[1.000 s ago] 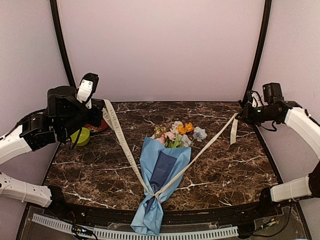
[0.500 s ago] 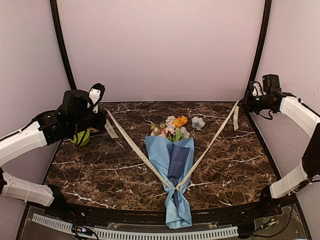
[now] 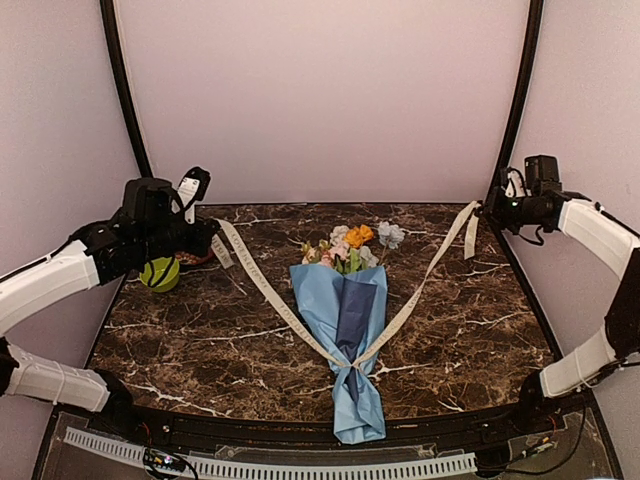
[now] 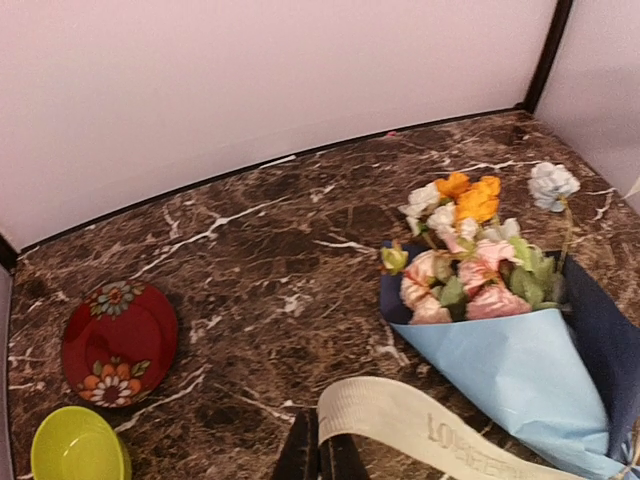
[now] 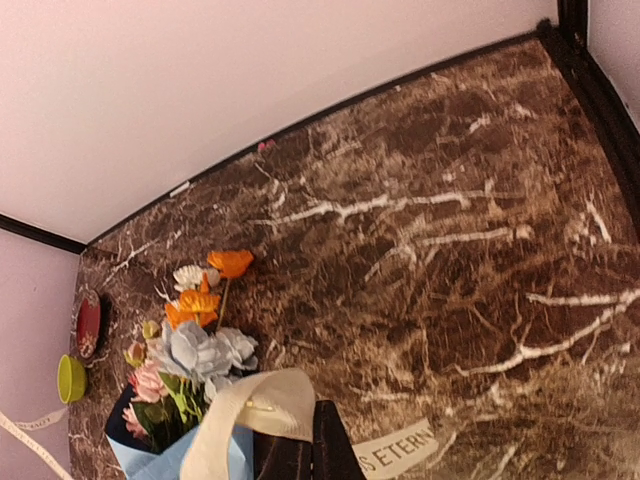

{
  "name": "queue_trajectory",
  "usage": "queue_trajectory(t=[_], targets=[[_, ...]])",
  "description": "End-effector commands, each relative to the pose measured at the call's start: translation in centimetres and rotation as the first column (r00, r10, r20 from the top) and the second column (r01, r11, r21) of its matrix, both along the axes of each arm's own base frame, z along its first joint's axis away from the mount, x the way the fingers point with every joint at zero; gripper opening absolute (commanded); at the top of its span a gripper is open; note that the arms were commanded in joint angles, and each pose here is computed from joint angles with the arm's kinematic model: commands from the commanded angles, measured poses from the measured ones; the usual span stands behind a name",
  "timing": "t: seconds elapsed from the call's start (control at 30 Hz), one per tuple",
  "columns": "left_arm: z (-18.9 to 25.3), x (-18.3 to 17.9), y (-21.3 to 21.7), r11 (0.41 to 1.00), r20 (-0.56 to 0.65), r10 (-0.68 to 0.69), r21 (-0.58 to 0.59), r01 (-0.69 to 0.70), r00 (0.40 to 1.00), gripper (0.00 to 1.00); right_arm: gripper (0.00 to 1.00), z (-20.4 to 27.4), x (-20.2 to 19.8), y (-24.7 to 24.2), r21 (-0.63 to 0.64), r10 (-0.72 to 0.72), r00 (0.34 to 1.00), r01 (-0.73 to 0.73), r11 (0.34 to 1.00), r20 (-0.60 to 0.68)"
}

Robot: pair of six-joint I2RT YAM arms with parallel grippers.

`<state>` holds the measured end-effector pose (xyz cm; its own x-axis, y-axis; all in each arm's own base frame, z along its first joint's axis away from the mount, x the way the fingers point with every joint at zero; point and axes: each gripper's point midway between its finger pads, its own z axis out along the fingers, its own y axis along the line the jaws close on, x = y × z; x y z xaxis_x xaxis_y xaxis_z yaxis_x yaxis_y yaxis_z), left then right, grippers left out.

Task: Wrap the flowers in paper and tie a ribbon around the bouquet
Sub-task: Adjust the half-tied ribbon at the center of the board, then pass from the left arm to the right

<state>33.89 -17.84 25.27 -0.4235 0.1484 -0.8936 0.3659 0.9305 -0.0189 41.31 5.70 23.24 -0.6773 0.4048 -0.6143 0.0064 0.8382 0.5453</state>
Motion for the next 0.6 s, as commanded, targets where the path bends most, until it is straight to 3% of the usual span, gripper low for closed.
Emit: queue_trajectory(t=[0.0,0.03,0.1,0.17,0.23,0.27,0.33,0.4,0.47,0.57], targets=[[4.8,-4.1,-3.5,0.948,0.137,-0.237,-0.185,0.260,0.962,0.00,0.00,-3.2,-5.1,0.5,-0.036,-0.016,0.995,0.012,0.999,-0.096],[5.7,-5.4,-4.4,0.926,0.170,-0.292,-0.197,0.323,0.941,0.00,0.07,-4.1,-6.4,0.7,-0.058,-0.019,0.992,0.012,0.998,-0.122],[7.7,-8.5,-6.6,0.869,0.245,-0.406,-0.195,0.455,0.881,0.00,0.37,-6.0,-8.8,0.8,-0.101,-0.028,0.984,0.010,0.995,-0.173],[9.3,-11.3,-8.8,0.804,0.299,-0.505,-0.179,0.568,0.810,0.00,0.59,-7.0,-10.6,0.5,-0.143,-0.039,0.977,0.009,0.990,-0.208],[10.7,-13.6,-10.5,0.735,0.325,-0.583,-0.180,0.654,0.744,0.00,0.91,-6.0,-11.3,0.6,-0.171,-0.026,0.983,-0.006,0.985,-0.181],[11.2,-14.6,-11.3,0.706,0.332,-0.611,-0.182,0.685,0.718,0.00,0.98,-4.7,-11.3,1.4,-0.171,0.012,0.990,-0.036,0.985,-0.142],[12.1,-15.5,-12.2,0.673,0.346,-0.642,-0.173,0.719,0.684,0.00,1.00,-1.1,-11.3,5.2,-0.143,0.184,0.983,-0.184,0.972,-0.017],[13.1,-16.7,-13.2,0.636,0.371,-0.670,-0.162,0.755,0.644,0.00,1.00,2.6,-12.7,11.1,-0.110,0.419,0.900,-0.407,0.907,0.123],[14.5,-17.7,-13.9,0.595,0.410,-0.686,-0.160,0.787,0.601,0.00,1.00,4.8,-15.6,17.3,-0.082,0.631,0.740,-0.632,0.771,0.231],[17.0,-18.7,-14.6,0.550,0.474,-0.688,-0.154,0.821,0.550,0.00,1.00,4.8,-21.4,25.1,-0.137,0.833,0.472,-0.841,0.524,0.290]])
